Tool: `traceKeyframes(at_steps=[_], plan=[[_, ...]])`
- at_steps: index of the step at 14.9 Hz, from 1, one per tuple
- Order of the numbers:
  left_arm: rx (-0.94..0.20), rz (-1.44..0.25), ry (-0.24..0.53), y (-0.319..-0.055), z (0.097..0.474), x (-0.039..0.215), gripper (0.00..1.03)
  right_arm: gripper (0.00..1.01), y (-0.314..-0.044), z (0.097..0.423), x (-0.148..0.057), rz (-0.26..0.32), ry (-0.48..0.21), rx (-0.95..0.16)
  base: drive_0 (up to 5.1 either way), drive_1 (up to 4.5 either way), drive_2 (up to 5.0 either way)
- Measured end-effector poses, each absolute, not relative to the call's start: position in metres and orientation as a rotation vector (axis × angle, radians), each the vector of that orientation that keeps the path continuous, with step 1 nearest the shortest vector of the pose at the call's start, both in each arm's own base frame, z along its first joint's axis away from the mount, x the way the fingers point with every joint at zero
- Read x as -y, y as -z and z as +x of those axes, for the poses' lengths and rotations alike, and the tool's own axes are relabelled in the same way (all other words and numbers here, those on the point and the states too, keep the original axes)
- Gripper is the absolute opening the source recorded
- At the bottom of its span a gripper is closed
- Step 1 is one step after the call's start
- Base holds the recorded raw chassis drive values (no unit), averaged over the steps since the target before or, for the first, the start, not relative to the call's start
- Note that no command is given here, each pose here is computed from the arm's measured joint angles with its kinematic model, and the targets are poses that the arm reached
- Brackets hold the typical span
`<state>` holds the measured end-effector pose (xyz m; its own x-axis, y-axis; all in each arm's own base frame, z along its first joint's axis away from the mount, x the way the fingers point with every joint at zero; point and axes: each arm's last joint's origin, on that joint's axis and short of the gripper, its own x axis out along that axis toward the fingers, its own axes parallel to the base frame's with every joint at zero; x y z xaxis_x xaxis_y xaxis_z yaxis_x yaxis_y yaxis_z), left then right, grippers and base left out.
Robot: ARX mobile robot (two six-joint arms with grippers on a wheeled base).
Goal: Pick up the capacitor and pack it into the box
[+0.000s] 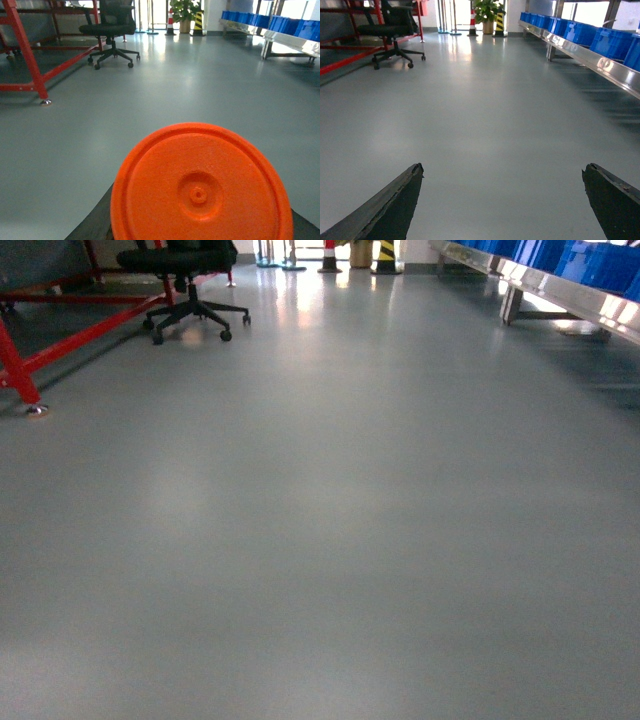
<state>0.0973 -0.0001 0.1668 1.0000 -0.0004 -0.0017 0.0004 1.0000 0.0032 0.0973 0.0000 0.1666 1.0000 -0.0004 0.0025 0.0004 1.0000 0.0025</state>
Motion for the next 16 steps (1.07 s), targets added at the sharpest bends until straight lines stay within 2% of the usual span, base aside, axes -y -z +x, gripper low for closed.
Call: traceKeyframes(at_steps=[16], plan=[[0.0, 0.003, -0.001, -0.1669, 0.0973, 0.0, 0.44, 0.98, -0.1669, 0.0973, 0.0, 0.002, 0.0, 0.006, -4.9, 2.49, 2.5]])
